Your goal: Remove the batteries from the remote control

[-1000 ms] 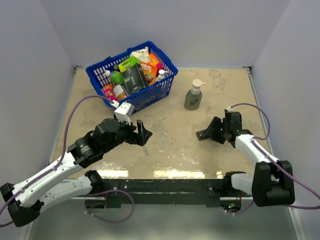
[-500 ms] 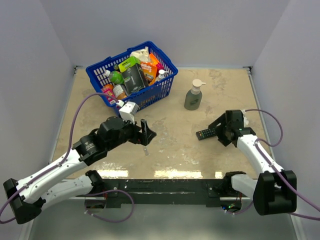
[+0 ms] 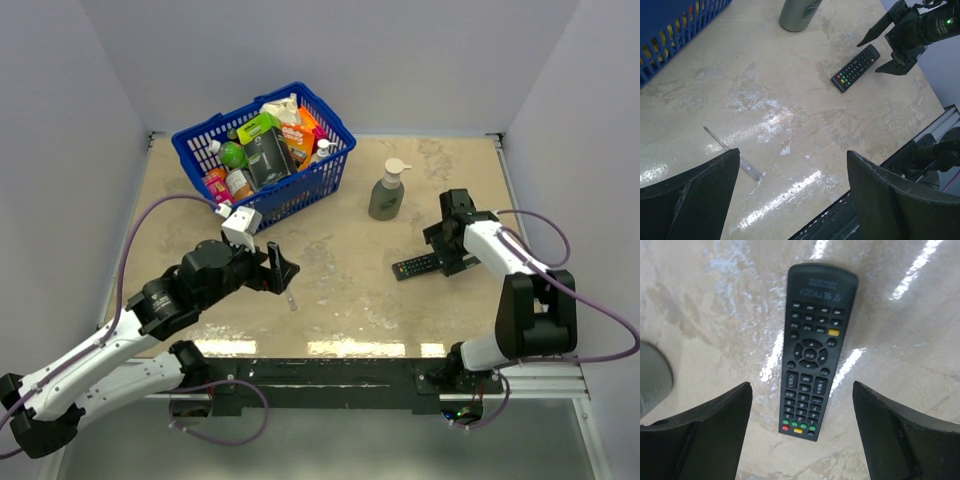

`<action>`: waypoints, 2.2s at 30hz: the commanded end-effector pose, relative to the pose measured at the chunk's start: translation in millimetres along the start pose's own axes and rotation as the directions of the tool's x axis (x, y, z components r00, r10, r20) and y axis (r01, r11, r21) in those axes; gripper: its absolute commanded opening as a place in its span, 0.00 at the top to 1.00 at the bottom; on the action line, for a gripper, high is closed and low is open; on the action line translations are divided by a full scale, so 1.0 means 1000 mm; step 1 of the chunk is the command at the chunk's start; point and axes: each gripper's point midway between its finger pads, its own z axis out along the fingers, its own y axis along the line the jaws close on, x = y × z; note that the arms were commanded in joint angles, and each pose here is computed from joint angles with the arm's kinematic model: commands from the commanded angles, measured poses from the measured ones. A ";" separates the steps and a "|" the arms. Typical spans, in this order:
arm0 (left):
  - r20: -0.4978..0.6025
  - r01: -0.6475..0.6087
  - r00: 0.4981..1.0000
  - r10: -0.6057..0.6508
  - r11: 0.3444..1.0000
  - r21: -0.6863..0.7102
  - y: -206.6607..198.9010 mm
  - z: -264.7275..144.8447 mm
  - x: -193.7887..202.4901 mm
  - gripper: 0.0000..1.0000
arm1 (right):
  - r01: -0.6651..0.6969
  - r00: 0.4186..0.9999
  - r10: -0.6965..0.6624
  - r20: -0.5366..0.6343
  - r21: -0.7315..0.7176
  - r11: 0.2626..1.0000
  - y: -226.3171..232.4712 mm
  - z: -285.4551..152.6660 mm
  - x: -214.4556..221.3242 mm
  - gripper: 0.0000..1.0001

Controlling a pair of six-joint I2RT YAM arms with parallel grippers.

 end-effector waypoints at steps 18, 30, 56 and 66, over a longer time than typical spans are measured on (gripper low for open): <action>0.017 -0.010 1.000 0.011 0.999 -0.040 0.011 -0.011 -0.001 0.09 | 0.009 0.999 -0.016 0.042 0.167 0.986 -0.004 0.042 0.000 0.32; -0.003 0.011 1.000 -0.011 0.999 -0.050 0.011 -0.004 0.003 0.09 | 0.441 0.894 -0.449 0.017 -0.220 0.870 0.017 0.020 0.023 0.55; -0.035 0.036 0.999 -0.018 0.754 0.656 -0.126 0.000 -0.001 0.04 | 0.085 0.747 -0.606 0.275 -0.942 -0.324 0.061 -0.320 0.152 0.62; 0.029 -0.019 1.000 -0.005 0.654 0.757 -0.150 0.003 -0.015 0.02 | 0.020 0.758 -0.582 0.294 -0.902 -0.431 0.044 -0.363 0.149 0.62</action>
